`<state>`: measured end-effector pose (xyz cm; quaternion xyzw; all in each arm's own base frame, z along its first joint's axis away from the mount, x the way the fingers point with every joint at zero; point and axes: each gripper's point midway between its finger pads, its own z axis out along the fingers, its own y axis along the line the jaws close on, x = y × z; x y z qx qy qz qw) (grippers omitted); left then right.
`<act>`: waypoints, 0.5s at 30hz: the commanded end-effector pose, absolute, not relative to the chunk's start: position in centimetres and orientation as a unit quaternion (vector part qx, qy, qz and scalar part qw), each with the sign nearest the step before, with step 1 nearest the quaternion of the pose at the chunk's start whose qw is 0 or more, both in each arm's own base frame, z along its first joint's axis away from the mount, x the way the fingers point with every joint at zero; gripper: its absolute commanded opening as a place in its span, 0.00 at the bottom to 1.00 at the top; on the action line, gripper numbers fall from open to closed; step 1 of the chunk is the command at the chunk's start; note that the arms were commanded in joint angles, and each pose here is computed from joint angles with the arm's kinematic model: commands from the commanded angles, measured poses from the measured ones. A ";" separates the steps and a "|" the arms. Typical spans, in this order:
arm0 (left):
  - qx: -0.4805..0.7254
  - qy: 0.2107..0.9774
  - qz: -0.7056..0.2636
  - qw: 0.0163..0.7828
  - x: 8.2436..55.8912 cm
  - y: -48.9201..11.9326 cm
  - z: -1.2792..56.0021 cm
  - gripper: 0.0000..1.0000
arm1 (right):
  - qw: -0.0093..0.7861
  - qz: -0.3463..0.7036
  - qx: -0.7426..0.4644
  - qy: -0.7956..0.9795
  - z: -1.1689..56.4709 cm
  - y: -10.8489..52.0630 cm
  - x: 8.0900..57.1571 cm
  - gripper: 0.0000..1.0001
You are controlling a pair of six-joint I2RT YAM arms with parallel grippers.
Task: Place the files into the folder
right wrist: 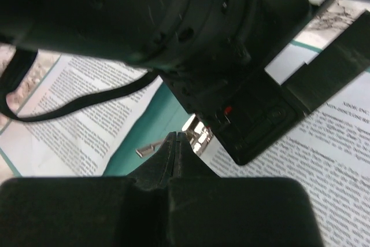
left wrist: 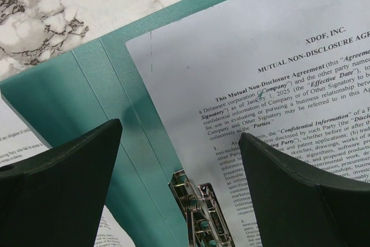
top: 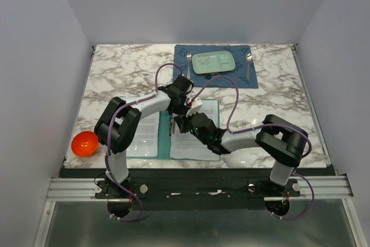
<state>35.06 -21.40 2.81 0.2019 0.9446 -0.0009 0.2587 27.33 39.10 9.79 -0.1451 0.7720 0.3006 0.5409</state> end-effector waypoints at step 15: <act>0.226 0.962 -0.016 0.153 32.3 -19.3 -2.2 0.98 | 0.584 0.292 -0.109 0.750 10.4 40.7 28.3 0.01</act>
